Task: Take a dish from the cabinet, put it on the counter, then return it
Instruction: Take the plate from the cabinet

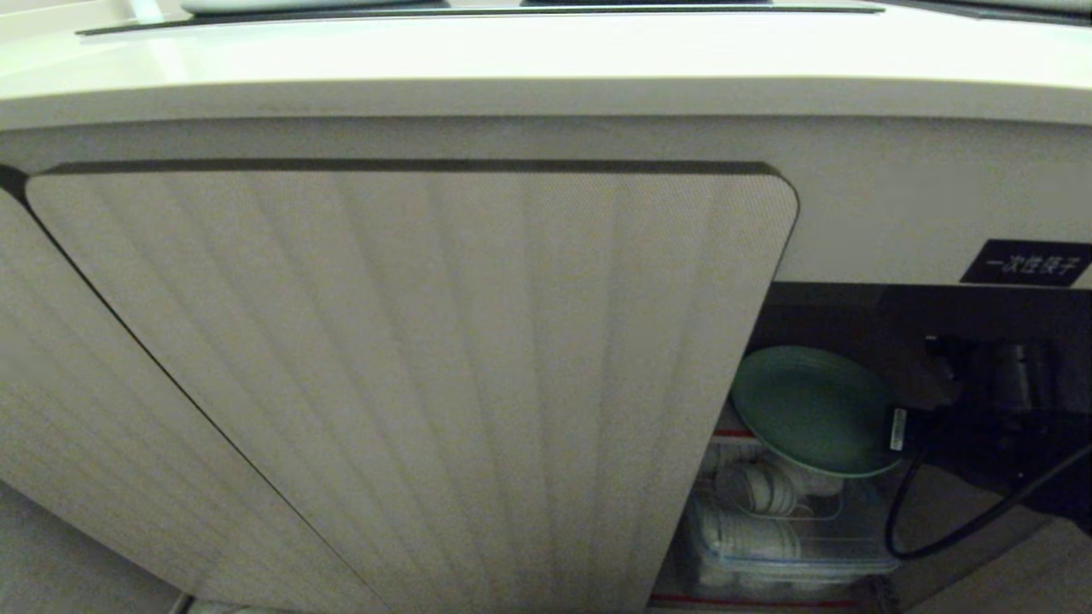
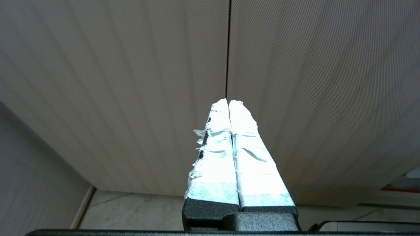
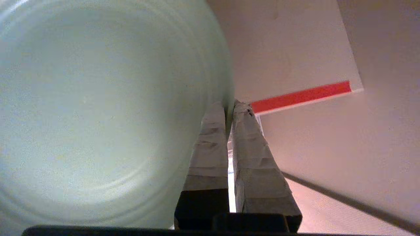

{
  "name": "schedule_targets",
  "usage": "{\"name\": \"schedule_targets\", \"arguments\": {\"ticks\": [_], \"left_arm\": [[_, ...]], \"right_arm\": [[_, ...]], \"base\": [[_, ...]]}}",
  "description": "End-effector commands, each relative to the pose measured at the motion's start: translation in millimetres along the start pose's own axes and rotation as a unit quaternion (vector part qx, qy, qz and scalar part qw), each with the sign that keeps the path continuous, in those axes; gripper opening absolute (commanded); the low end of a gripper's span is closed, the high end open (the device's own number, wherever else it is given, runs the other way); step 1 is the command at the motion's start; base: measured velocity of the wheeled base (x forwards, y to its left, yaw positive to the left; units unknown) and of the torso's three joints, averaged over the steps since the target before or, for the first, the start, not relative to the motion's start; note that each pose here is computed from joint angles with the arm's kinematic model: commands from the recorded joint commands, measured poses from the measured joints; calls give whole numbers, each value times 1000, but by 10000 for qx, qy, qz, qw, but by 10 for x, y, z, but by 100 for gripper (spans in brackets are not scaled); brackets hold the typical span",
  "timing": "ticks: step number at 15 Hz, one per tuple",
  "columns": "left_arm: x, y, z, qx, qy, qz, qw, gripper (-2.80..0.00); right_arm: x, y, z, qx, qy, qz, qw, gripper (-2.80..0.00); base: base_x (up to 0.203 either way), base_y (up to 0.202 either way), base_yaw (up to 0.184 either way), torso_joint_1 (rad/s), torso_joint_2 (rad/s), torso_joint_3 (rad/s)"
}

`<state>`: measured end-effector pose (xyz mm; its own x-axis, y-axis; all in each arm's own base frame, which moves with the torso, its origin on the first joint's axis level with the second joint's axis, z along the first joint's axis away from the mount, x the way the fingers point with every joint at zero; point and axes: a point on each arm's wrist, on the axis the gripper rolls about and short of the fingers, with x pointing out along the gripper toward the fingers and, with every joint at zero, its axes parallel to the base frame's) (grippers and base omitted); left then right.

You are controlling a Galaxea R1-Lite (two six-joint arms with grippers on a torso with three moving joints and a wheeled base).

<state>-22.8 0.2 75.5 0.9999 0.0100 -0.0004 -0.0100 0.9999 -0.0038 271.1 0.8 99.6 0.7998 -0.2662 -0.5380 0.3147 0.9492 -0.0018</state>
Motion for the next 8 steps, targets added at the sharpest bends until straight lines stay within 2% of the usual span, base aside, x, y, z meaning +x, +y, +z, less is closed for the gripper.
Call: {"name": "schedule_targets", "arguments": {"ticks": [1,8], "left_arm": [[0,0,0,-4,-2,0,10000,-280],[0,0,0,-4,-2,3,10000,-280]], "right_arm": [[-72,-17,14,29,-86,13,10000,-280],[-244,-93,-107,47,-49,18,10000,-280]], "base": [[0,0,0,0,0,0],[0,0,0,0,0,0]]}}
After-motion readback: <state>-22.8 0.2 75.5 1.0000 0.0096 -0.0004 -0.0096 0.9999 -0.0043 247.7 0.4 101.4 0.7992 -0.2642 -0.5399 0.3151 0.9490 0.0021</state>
